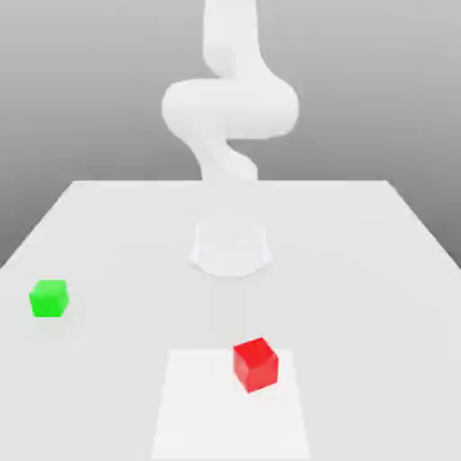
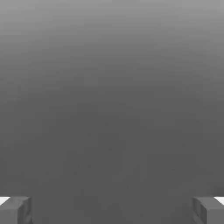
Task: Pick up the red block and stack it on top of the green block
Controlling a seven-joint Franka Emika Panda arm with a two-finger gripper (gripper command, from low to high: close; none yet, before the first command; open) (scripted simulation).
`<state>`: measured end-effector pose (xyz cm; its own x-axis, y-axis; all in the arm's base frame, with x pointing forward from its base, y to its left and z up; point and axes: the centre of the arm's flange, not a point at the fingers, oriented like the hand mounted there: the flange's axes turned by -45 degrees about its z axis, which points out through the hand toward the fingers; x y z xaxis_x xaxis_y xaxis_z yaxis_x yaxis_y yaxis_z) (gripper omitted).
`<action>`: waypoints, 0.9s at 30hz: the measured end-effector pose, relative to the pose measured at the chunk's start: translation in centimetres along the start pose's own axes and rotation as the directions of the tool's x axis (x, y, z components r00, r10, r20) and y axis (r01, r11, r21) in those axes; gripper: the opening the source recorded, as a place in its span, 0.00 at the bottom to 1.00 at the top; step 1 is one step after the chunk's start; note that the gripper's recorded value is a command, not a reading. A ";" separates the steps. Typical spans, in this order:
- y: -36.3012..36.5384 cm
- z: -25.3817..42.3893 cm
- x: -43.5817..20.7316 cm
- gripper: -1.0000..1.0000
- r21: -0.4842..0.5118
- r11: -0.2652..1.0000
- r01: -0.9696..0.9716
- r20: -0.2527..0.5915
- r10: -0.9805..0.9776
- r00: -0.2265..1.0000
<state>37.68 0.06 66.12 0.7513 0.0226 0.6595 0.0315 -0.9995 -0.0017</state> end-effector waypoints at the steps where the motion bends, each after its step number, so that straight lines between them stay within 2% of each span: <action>1: -0.1 2.7 -0.7 0.50 0.011 1.000 0.018 0.039 -0.018 0.999; 9: -1.8 20.6 -10.4 0.50 0.109 0.982 0.156 0.319 -0.183 0.930; 17: -3.6 32.1 -27.8 0.50 0.243 0.925 0.291 0.571 -0.379 0.729; 24: -3.6 37.0 -34.0 0.50 0.268 0.912 0.310 0.602 -0.410 0.686; 25: -3.6 37.6 -34.7 0.00 0.268 0.912 0.309 0.602 -0.409 0.686; 27: -3.6 37.6 -34.7 0.00 0.268 0.912 0.309 0.602 -0.409 0.685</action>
<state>36.26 3.72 14.94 0.8990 0.4379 0.0001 0.4379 -0.8990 0.0011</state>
